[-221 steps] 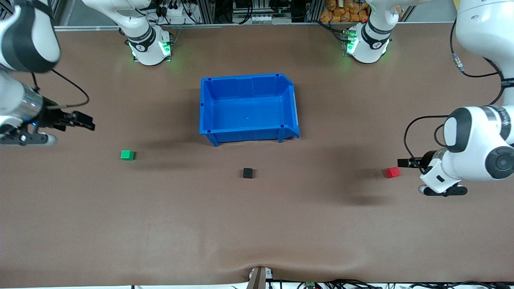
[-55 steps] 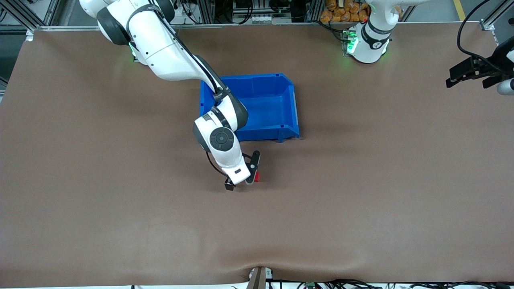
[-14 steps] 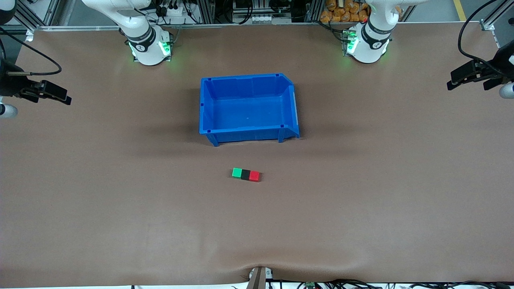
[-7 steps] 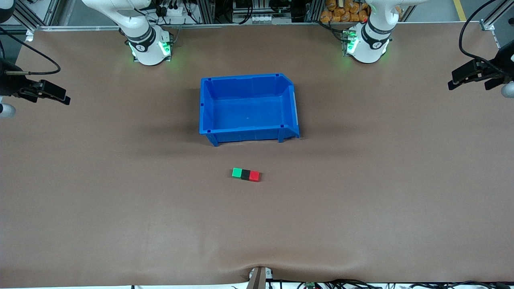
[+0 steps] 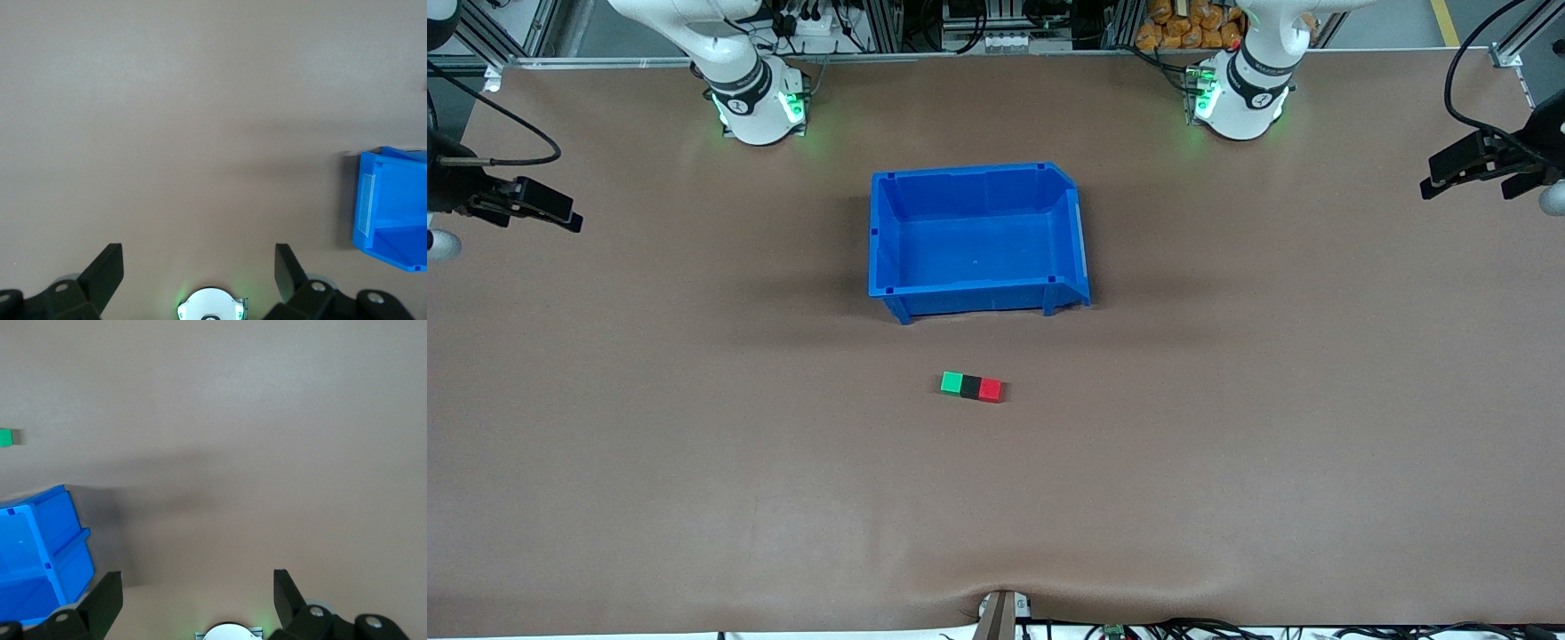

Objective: Attach green and red cubes to black cube

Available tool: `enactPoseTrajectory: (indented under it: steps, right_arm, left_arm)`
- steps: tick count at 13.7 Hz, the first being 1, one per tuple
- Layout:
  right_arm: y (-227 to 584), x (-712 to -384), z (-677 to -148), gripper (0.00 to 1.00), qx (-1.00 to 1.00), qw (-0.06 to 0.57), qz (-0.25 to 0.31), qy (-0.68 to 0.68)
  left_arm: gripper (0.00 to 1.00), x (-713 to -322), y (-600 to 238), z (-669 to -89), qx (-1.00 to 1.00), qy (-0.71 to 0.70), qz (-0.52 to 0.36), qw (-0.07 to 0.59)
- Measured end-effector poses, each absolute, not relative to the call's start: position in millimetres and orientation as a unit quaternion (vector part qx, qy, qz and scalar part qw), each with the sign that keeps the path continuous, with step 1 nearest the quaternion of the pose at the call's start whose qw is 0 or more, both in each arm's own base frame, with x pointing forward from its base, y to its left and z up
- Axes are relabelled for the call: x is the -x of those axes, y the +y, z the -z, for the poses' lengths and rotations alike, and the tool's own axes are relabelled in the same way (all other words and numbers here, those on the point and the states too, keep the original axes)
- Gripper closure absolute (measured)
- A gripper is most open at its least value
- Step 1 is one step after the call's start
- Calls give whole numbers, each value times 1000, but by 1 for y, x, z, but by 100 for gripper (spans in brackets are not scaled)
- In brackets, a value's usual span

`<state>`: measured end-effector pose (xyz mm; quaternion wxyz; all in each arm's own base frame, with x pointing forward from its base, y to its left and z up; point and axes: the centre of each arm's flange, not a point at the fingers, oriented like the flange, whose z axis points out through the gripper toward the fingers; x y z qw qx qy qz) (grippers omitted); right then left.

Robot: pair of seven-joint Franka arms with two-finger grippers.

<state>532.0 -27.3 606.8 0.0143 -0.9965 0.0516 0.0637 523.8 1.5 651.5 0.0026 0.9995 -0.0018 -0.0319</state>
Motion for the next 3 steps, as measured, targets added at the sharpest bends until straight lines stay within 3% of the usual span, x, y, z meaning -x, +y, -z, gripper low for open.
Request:
enactPoseTrajectory:
  steps: [3]
  right_arm:
    - [-27,-532,-607,0,997,14,-64,52]
  left_arm:
    - [0,-524,2,-651,-999,-2,33,3]
